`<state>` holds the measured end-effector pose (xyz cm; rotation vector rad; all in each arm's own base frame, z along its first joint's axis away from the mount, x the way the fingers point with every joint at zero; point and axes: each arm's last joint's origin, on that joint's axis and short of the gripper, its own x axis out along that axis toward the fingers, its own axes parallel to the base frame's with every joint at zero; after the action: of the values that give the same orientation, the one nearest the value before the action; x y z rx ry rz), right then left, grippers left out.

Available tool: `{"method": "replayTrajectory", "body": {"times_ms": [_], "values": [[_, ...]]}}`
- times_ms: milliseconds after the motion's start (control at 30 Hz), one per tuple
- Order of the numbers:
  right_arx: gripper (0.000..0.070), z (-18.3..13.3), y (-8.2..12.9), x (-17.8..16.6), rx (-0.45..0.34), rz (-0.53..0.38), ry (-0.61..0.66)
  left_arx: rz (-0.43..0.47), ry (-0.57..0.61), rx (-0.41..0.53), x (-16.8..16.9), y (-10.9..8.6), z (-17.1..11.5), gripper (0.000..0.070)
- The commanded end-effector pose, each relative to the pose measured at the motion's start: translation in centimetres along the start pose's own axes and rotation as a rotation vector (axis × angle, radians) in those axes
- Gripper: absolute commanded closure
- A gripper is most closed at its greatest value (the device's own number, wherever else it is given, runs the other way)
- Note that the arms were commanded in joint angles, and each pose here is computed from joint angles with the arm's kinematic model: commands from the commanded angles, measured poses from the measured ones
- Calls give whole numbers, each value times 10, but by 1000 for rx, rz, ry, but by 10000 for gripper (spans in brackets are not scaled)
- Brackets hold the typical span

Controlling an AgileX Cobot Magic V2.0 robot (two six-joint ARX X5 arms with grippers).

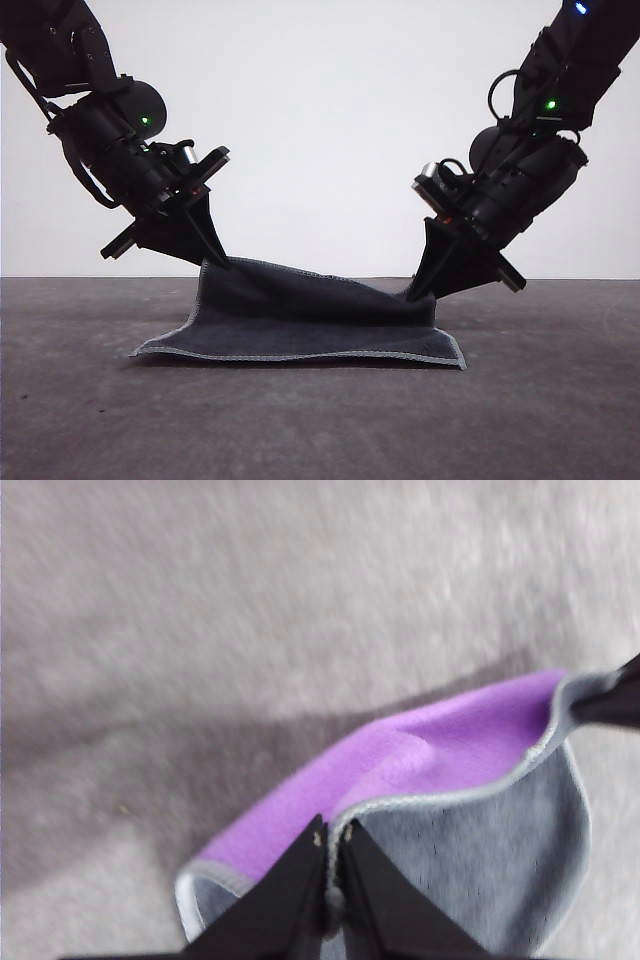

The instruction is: Fold clothes

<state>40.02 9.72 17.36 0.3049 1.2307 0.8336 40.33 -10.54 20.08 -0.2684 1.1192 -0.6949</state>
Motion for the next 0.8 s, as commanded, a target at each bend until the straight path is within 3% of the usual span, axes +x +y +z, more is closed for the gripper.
{"method": "replayTrajectory", "body": {"times_ms": [0,767], "values": [[693,4,5,-4,-41,7,-5,-4,2,42,-1,-5,3,696],[693,-13,26,2,-36,36,160,22,199,49,-10,-15,-19,696]]}}
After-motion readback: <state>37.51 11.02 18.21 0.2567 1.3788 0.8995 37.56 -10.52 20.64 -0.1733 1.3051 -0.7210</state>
